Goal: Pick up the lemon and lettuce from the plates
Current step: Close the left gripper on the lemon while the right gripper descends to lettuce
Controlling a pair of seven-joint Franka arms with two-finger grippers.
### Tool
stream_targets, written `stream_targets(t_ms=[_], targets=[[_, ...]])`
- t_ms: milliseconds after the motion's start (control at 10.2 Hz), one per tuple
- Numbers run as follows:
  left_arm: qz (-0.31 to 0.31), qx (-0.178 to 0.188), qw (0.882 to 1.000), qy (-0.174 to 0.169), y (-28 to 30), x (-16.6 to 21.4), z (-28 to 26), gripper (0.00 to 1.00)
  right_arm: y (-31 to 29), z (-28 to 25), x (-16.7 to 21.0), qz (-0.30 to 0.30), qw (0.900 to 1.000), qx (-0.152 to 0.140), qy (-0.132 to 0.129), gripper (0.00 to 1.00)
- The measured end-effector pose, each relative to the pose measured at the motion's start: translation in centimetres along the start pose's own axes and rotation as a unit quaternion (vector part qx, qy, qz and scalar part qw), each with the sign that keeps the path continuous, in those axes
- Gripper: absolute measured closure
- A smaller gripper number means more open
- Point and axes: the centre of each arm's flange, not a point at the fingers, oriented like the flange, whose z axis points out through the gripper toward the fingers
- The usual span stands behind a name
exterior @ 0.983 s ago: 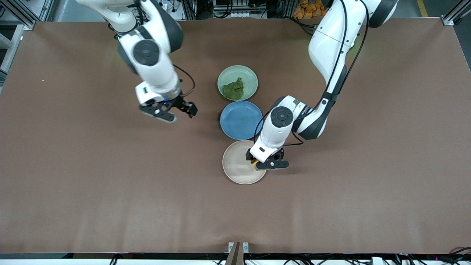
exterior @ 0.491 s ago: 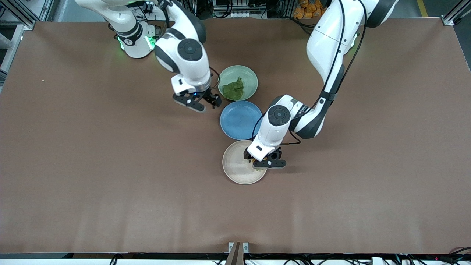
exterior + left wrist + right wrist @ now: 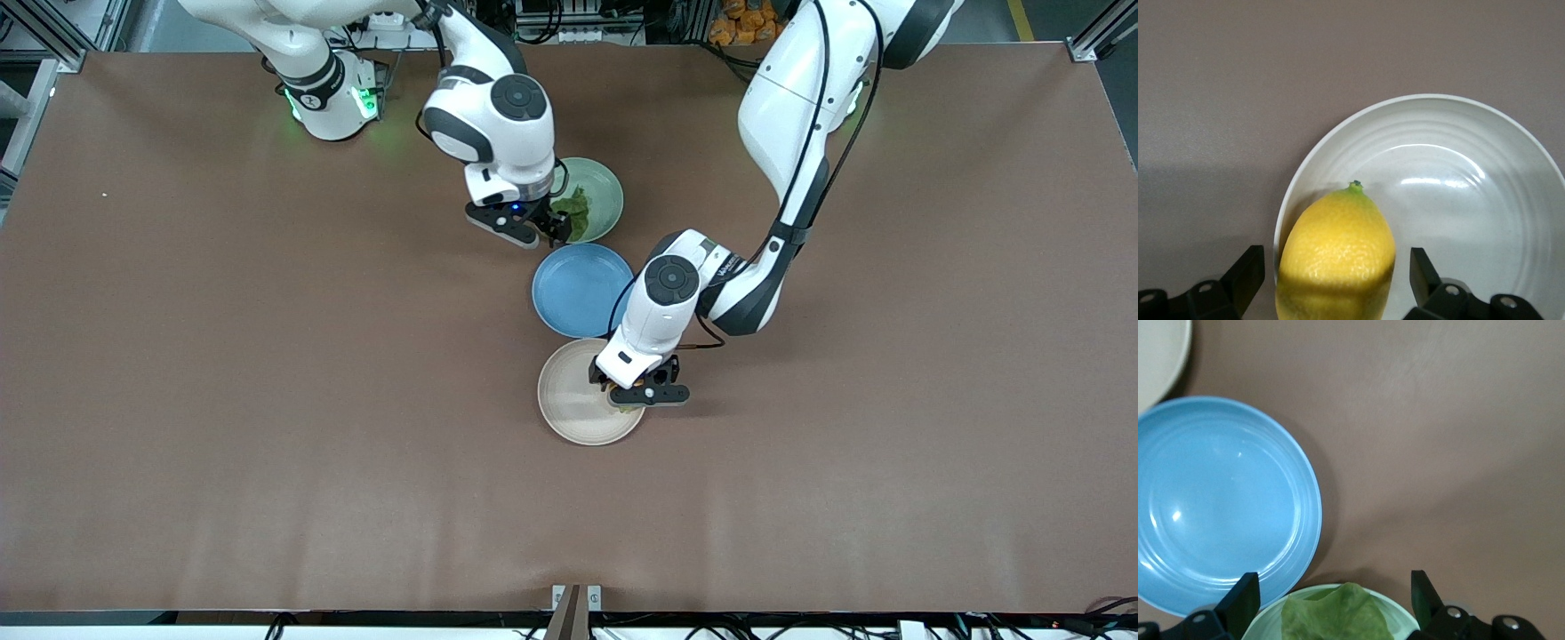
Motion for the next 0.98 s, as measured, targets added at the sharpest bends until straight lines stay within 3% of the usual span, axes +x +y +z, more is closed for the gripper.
stream_targets(t_ms=[197, 491, 983], targets=[[0.001, -0.001, 1.000, 0.002, 0.1, 0.1, -0.2, 0.31, -0.3, 1.7, -1.9, 0.000, 1.000, -0.001, -0.002, 0.00], [0.010, 0.004, 1.000, 0.006, 0.2, 0.0, -0.1, 0.33, -0.4, 3.6, -4.3, 0.004, 1.000, 0.000, 0.010, 0.00], [0.026, 0.029, 0.999, 0.026, -1.4, 1.3, -0.2, 0.33, -0.6, 4.9, -6.9, 0.004, 1.000, 0.001, 0.002, 0.00]])
